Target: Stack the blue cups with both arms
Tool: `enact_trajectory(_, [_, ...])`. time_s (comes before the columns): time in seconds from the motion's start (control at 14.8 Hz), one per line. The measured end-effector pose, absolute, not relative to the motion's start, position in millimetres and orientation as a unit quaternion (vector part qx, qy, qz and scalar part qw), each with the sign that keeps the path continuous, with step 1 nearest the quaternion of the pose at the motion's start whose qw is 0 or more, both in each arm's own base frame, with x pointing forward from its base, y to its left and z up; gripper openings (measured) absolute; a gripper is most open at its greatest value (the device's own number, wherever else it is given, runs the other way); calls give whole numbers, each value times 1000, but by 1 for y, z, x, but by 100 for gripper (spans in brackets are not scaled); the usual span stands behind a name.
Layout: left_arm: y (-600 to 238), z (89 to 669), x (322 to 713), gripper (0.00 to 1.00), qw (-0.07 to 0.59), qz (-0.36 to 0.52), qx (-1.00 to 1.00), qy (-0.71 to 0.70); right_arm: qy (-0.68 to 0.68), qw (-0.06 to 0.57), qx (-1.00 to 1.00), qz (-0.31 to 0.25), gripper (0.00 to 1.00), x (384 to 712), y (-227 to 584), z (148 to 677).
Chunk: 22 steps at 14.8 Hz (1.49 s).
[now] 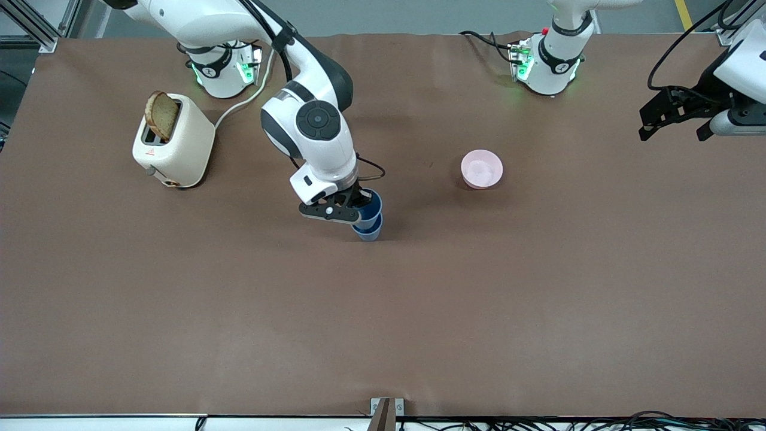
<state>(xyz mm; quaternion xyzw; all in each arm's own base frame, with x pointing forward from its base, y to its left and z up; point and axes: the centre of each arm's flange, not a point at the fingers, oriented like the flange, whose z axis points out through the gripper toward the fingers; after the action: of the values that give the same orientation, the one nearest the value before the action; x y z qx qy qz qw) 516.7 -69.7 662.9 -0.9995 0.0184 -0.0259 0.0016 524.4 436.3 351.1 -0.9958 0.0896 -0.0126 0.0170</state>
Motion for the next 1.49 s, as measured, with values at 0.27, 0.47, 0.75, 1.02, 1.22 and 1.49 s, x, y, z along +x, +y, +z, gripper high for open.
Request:
enact_trajectory(0.27, [-72,662,516,100,2,-25,-999,29,89,24,-996,-17,19,525,438,349])
enact_trajectory(0.47, [-71,662,516,100,2,-25,-999,35,91,25,-995,-20,48,527,436,351])
enact_trajectory(0.75, [-70,662,517,100,2,-25,-999,35,104,29,-993,-47,87,559,396,386])
enact_trajectory(1.02, [-70,662,517,100,2,-25,-999,34,103,-3,-992,-78,100,601,274,474])
enact_trajectory(1.22, [-70,662,517,100,2,-25,-999,34,104,-11,-992,-72,100,601,195,532])
enact_trajectory(1.49, [-69,662,517,100,2,-25,-999,34,106,-7,-993,-46,100,581,82,594])
